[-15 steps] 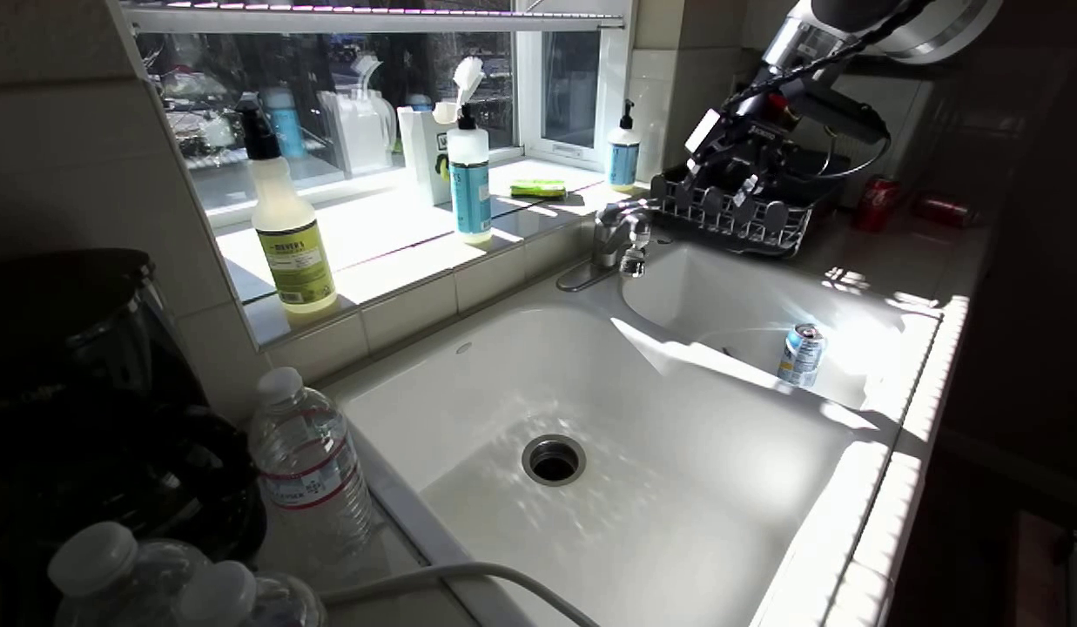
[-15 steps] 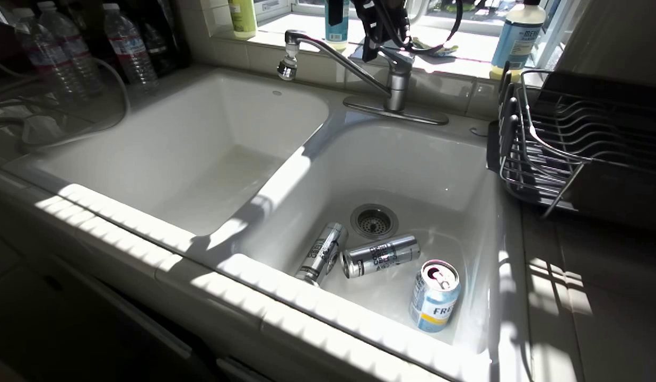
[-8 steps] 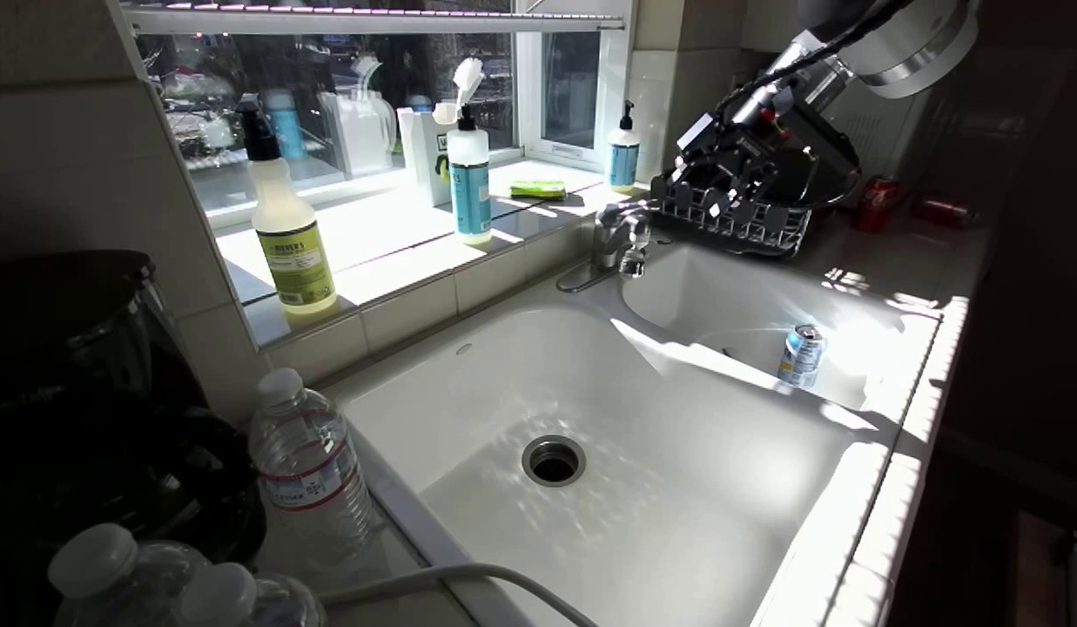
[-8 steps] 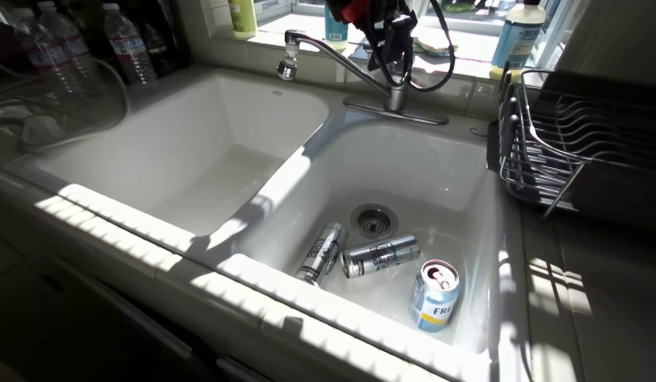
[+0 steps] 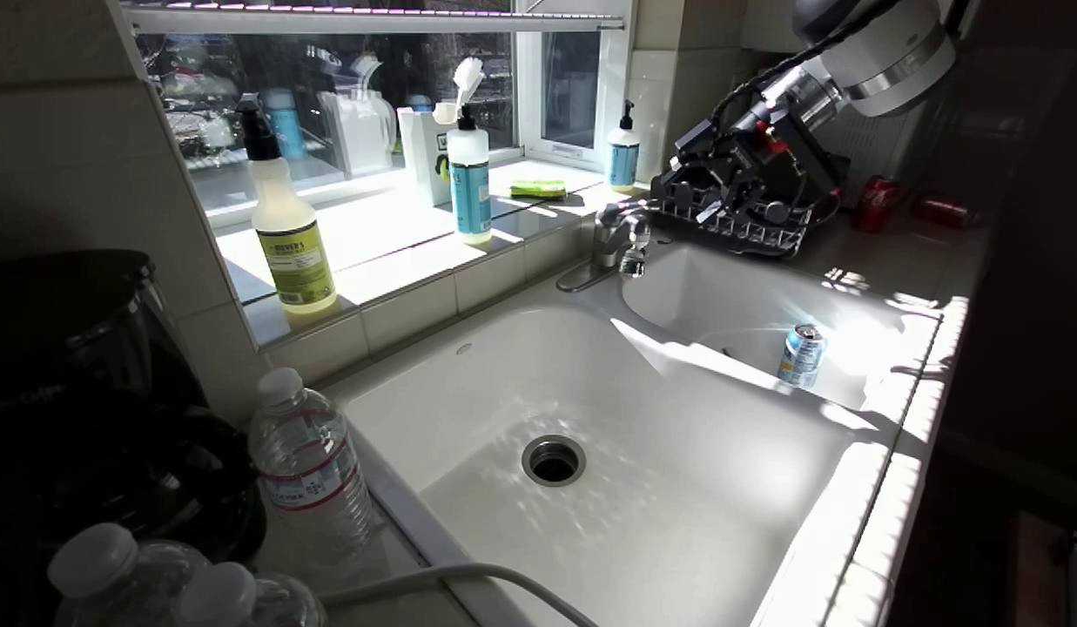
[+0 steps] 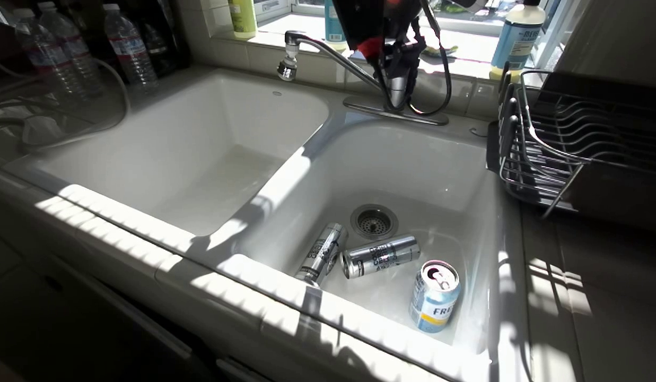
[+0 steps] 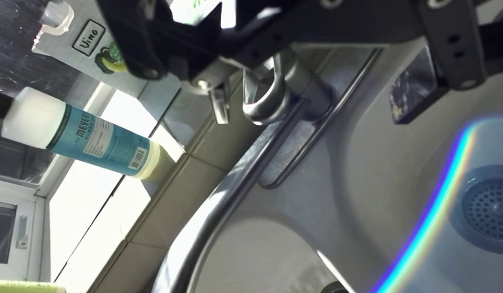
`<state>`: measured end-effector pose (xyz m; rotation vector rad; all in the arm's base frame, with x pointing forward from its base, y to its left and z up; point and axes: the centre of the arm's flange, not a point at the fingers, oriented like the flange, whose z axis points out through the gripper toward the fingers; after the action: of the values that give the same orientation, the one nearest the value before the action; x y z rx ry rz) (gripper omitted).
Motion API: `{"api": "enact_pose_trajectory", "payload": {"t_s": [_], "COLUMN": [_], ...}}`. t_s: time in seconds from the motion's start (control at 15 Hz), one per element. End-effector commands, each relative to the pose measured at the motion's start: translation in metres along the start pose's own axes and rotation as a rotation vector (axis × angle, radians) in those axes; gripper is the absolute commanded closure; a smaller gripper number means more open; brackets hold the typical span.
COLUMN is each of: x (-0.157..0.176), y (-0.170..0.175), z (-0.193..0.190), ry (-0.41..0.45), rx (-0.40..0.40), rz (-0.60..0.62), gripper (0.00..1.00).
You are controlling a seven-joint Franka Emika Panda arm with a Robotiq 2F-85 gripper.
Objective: Open the tap
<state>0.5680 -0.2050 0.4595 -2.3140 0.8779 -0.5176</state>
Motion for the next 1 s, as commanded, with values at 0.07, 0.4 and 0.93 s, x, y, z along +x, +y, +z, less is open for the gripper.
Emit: {"api": "enact_pose_trajectory", "payload": {"t_s": [0.07,0.4,0.93], "x": [0.017,0.028,0.041], "y": [0.003,0.012,0.014], "z": [0.006,0.016,0.04], "ry": [-0.07,-0.115,-0.158], "rx": [0.097,0.135,0.175], "rz": [0.037,0.084,0.11], "gripper": [0.0,0.0,0.36]}}
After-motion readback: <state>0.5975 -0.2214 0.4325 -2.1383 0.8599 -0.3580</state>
